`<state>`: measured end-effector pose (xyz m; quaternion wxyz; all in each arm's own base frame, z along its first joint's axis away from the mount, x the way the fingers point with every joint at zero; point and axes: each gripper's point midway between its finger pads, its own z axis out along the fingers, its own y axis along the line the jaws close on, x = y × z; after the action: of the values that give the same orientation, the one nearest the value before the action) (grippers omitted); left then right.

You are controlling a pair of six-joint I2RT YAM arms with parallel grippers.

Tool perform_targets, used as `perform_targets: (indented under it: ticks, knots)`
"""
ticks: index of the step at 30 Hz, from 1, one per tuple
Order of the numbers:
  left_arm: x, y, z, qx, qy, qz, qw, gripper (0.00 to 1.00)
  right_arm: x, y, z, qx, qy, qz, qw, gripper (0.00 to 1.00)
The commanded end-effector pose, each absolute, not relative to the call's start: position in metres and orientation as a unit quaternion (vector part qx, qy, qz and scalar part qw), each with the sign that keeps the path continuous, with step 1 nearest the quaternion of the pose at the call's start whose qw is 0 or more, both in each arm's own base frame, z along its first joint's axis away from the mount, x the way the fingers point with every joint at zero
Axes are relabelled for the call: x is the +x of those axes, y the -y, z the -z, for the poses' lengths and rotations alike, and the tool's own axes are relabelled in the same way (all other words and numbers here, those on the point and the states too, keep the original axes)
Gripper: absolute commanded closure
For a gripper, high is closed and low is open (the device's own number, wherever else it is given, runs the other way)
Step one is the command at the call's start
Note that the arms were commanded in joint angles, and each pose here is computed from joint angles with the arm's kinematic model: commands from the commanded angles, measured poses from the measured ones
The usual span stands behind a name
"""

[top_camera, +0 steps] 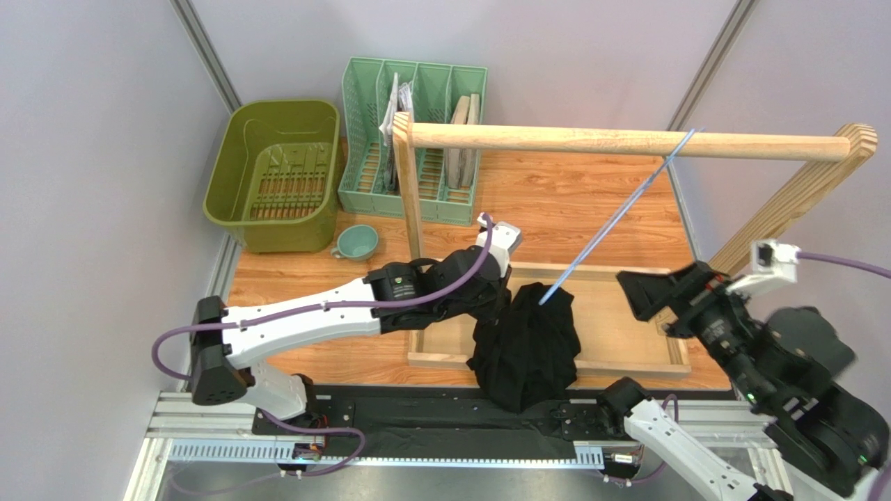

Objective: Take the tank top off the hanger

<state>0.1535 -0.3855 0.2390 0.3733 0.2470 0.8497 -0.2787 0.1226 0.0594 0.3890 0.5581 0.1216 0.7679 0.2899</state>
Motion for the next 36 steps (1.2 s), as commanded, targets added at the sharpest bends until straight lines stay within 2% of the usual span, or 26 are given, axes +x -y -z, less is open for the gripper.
perform_targets:
  ticks: [1,3,7,9,10,13,16,18,20,25,31,36]
  knots:
    - [0.167,0.415,-0.244,0.254,-0.843,0.287,0.378,1.0,0.088,-0.012,-0.396,0.109,-0.759,-0.229,0.6,0.03]
    - [0.172,0.431,-0.24,0.259,-0.843,0.295,0.367,1.0,0.074,-0.004,-0.408,0.112,-0.742,-0.242,0.615,0.03]
    - [0.182,0.473,-0.174,0.273,-0.867,0.287,0.302,1.0,0.059,0.008,-0.411,0.114,-0.736,-0.242,0.621,0.02]
    - [0.18,0.484,-0.156,0.277,-0.871,0.291,0.283,0.86,0.057,0.01,-0.404,0.112,-0.742,-0.236,0.618,0.03]
    - [0.18,0.487,-0.143,0.272,-0.877,0.289,0.272,0.66,0.057,0.01,-0.402,0.111,-0.744,-0.234,0.616,0.03]
    - [0.178,0.487,-0.132,0.26,-0.876,0.301,0.273,0.39,0.056,0.009,-0.391,0.107,-0.752,-0.232,0.608,0.03]
    - [0.182,0.472,-0.128,0.244,-0.882,0.282,0.287,0.27,0.055,0.008,-0.384,0.104,-0.756,-0.23,0.604,0.03]
    - [0.182,0.465,-0.127,0.244,-0.883,0.278,0.289,0.24,0.055,0.009,-0.381,0.104,-0.758,-0.229,0.602,0.03]
    - [0.179,0.463,-0.125,0.245,-0.884,0.278,0.283,0.03,0.056,0.007,-0.376,0.1,-0.762,-0.227,0.598,0.03]
    - [0.173,0.462,-0.108,0.237,-0.901,0.264,0.252,0.01,0.059,0.001,-0.368,0.092,-0.768,-0.229,0.59,0.03]
    - [0.161,0.494,-0.099,0.242,-0.898,0.305,0.203,0.01,0.056,0.002,-0.362,0.092,-0.768,-0.23,0.591,0.03]
    - [0.163,0.509,-0.075,0.229,-0.907,0.291,0.2,0.01,0.054,0.002,-0.359,0.091,-0.768,-0.235,0.589,0.04]
